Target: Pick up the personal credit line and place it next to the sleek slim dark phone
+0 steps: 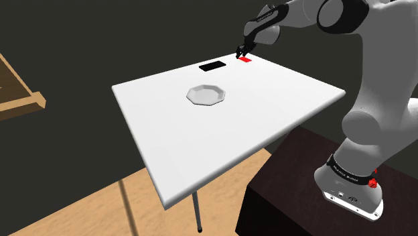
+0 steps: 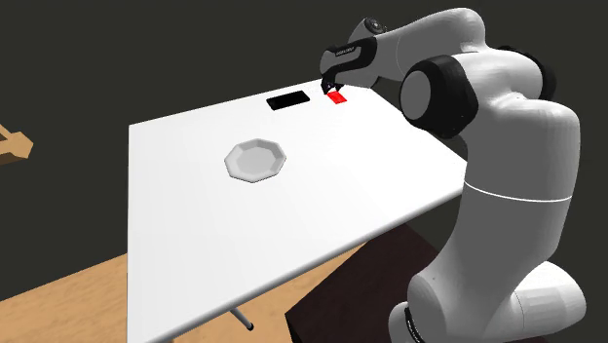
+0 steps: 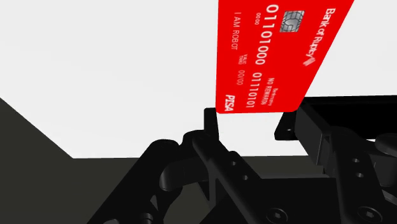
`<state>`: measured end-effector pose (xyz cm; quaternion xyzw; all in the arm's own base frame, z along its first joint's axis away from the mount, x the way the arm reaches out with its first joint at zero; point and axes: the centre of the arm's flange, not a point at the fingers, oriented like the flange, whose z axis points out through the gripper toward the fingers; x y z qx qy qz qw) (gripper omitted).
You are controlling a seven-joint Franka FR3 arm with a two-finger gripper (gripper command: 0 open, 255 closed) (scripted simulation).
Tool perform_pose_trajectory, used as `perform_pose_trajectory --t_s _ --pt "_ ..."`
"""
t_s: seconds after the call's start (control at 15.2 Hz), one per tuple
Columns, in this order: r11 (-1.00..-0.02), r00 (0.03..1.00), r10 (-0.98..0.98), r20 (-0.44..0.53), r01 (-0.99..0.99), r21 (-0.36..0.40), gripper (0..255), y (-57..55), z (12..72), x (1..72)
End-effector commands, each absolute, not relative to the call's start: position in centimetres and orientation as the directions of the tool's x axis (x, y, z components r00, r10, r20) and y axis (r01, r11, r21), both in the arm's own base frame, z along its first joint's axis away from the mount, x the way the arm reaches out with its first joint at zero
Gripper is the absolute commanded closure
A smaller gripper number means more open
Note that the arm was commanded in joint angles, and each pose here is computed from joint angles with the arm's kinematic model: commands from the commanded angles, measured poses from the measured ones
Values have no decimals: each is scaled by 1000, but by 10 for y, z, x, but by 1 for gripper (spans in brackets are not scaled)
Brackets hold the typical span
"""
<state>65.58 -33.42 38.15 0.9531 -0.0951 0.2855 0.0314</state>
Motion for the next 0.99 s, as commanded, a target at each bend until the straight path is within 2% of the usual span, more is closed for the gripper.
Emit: perform_pose_trajectory --t_s 0.0,0.59,0.92 --pt "-980 819 -163 550 -198 6 255 -336 374 658" --pt "-980 819 -163 550 -198 6 255 -336 326 658" --pt "-980 819 -163 550 -198 6 255 -336 323 658"
